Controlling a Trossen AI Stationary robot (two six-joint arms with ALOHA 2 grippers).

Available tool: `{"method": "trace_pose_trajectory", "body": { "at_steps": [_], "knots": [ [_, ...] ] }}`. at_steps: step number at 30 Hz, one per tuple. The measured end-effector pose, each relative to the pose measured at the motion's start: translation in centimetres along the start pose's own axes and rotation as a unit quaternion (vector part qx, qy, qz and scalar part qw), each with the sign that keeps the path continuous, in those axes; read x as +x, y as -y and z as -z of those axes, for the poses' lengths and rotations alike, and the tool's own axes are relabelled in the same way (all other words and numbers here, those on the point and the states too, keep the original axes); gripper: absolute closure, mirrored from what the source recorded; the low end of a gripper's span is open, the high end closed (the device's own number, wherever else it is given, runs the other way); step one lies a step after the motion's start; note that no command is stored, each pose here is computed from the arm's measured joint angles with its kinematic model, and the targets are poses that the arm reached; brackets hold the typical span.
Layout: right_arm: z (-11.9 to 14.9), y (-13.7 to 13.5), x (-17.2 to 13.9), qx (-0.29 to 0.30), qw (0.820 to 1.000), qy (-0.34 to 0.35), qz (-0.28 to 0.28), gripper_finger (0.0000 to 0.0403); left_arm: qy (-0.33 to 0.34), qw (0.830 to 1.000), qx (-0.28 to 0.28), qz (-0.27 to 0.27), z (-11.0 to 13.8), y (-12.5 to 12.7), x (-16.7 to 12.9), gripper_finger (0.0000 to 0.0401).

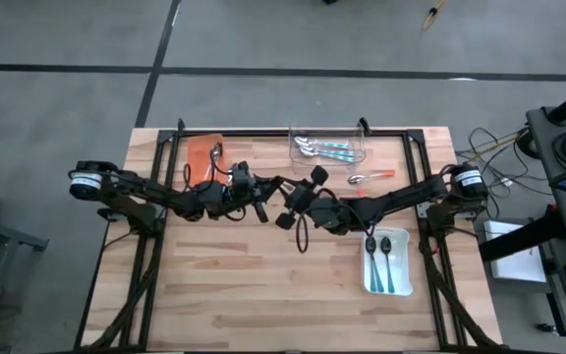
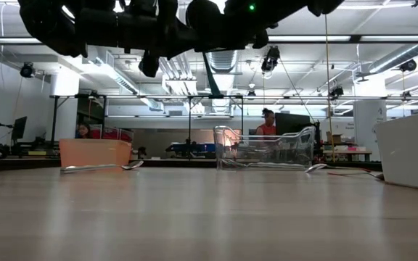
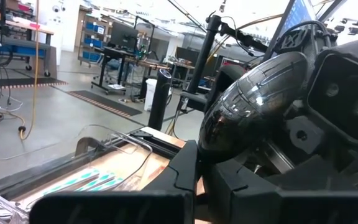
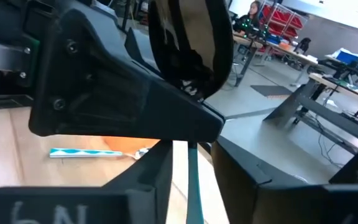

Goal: Sort silverware by color (type)
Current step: Put the blue spoon into the white bin

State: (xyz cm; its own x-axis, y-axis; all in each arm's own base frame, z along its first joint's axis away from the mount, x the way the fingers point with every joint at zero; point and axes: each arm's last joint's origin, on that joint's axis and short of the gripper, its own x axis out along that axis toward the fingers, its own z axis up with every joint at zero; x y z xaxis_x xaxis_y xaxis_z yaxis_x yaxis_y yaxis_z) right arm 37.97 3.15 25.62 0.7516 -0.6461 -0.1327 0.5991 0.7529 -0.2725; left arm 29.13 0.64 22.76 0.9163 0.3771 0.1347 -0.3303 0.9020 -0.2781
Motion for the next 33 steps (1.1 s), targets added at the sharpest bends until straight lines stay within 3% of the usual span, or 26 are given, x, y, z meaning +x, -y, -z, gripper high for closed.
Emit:
{"method": "trace_pose_trajectory", "body": {
  "at_steps": [8,21,33],
  "knots": [
    [0.3,0.0,0.0,0.009,1.000,-0.004,-0.003,0.0386,0.001,1.000,-0.001,0.001,0.0,0.0,0.0,0.0401],
    [0.3,0.1,-0.2,0.010,1.000,-0.011,-0.006,0.0393,-0.007,1.000,0.001,0.013,0.1,0.0,0.0,0.0397],
    [-1.7,1.4,-1.0,0.003,0.996,-0.093,-0.003,0.0394,-0.012,0.996,0.081,0.025,-0.9,0.1,-0.4,0.0281]
  ]
}}
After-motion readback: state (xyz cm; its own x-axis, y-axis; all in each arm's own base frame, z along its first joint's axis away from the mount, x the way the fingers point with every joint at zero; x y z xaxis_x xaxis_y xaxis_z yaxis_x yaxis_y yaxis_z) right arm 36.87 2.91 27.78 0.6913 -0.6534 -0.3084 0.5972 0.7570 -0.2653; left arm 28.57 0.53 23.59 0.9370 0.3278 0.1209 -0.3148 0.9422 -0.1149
